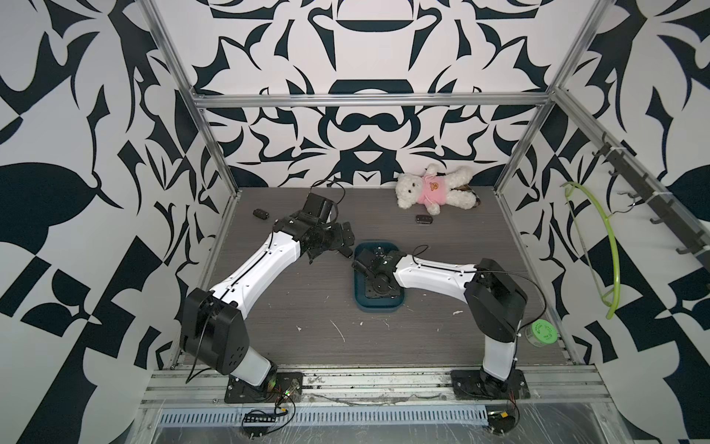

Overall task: Place the car key into the storage box
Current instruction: Place the car key in the storage box.

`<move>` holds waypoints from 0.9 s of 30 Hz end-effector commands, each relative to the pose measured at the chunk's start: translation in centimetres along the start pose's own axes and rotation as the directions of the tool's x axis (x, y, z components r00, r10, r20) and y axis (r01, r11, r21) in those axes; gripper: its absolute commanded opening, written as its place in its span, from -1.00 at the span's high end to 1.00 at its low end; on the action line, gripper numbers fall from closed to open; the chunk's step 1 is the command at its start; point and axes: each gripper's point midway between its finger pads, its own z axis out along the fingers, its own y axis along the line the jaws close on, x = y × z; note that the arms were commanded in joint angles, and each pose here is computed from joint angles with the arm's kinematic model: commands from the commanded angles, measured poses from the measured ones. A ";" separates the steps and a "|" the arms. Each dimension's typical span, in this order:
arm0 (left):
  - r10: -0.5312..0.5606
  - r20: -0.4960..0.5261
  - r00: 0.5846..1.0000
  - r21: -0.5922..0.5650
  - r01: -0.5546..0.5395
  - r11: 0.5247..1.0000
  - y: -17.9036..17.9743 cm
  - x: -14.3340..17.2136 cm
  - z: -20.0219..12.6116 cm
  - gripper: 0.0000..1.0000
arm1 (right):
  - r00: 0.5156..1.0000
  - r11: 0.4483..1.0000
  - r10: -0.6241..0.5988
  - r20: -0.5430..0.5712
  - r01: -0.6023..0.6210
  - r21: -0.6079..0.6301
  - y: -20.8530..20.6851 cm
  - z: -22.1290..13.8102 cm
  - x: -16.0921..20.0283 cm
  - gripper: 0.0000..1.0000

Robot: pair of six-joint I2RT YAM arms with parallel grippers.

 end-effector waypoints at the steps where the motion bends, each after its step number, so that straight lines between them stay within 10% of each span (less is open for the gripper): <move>1: -0.002 -0.004 1.000 -0.003 0.002 1.000 0.1 -0.1 -0.1 -0.98 | 1.000 0.998 -0.006 -0.003 0.006 0.064 -1.4 0.1 0.3 0.78; 27: 0.001 0.006 1.000 -0.010 -0.001 1.000 0.3 0.0 -0.4 -0.98 | 0.998 0.999 -0.010 0.066 0.007 0.046 -2.2 -0.5 -3.5 0.72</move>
